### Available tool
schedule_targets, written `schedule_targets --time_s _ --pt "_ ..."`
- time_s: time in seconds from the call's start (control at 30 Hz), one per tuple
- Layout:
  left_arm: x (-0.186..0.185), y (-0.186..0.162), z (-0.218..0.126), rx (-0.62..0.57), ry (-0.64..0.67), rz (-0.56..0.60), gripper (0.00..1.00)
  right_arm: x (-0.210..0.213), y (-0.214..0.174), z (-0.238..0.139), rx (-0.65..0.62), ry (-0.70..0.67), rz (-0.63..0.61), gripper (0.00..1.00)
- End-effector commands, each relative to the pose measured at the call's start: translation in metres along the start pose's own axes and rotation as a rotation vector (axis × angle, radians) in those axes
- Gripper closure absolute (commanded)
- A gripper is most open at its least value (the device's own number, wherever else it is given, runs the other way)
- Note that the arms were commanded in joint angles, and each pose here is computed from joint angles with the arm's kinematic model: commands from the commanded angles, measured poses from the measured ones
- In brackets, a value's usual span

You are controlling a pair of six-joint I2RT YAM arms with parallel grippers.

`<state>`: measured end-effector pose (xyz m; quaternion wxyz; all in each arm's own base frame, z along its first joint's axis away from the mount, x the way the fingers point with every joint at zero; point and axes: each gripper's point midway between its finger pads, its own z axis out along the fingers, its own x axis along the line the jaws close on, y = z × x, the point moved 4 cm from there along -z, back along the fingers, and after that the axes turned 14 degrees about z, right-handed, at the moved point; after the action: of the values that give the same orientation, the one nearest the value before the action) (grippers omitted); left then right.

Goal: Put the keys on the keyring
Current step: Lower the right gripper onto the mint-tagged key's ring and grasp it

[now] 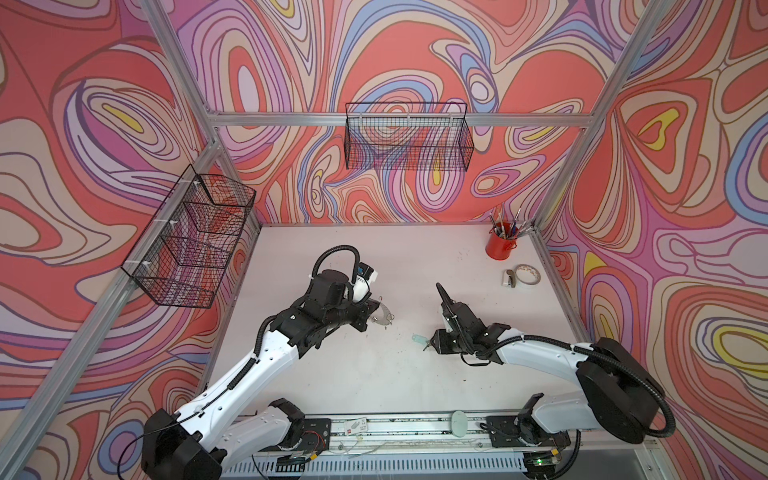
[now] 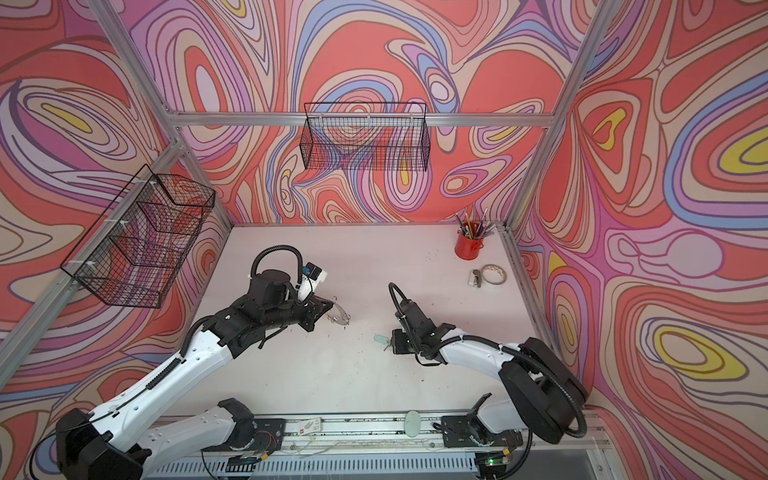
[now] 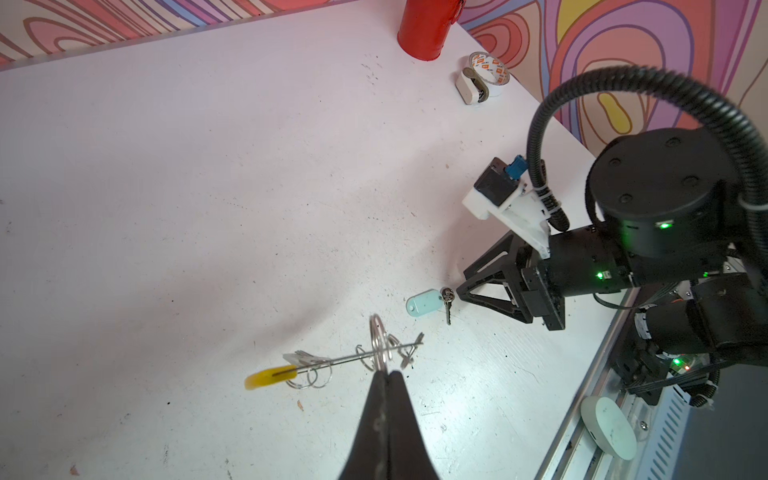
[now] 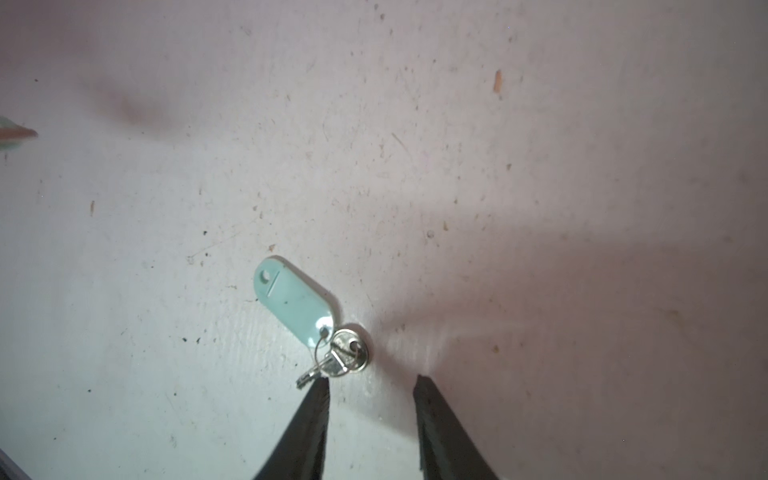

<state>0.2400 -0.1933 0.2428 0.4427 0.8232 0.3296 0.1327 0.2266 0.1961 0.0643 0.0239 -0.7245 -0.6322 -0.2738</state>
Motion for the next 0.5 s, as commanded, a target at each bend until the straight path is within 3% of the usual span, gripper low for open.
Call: schedule_targets --time_s 0.0,0.3,0.47 --pt "0.0 -0.004 0.003 0.01 -0.017 -0.02 1.0 0.013 0.006 -0.001 -0.027 0.003 -0.044 0.62" --pt "0.001 -0.006 0.002 0.002 -0.012 -0.022 1.0 0.023 0.003 0.011 -0.025 -0.096 -0.167 0.61" --pt "0.001 -0.005 0.001 -0.005 -0.011 -0.022 1.0 0.022 0.002 0.013 -0.031 -0.161 -0.216 0.66"
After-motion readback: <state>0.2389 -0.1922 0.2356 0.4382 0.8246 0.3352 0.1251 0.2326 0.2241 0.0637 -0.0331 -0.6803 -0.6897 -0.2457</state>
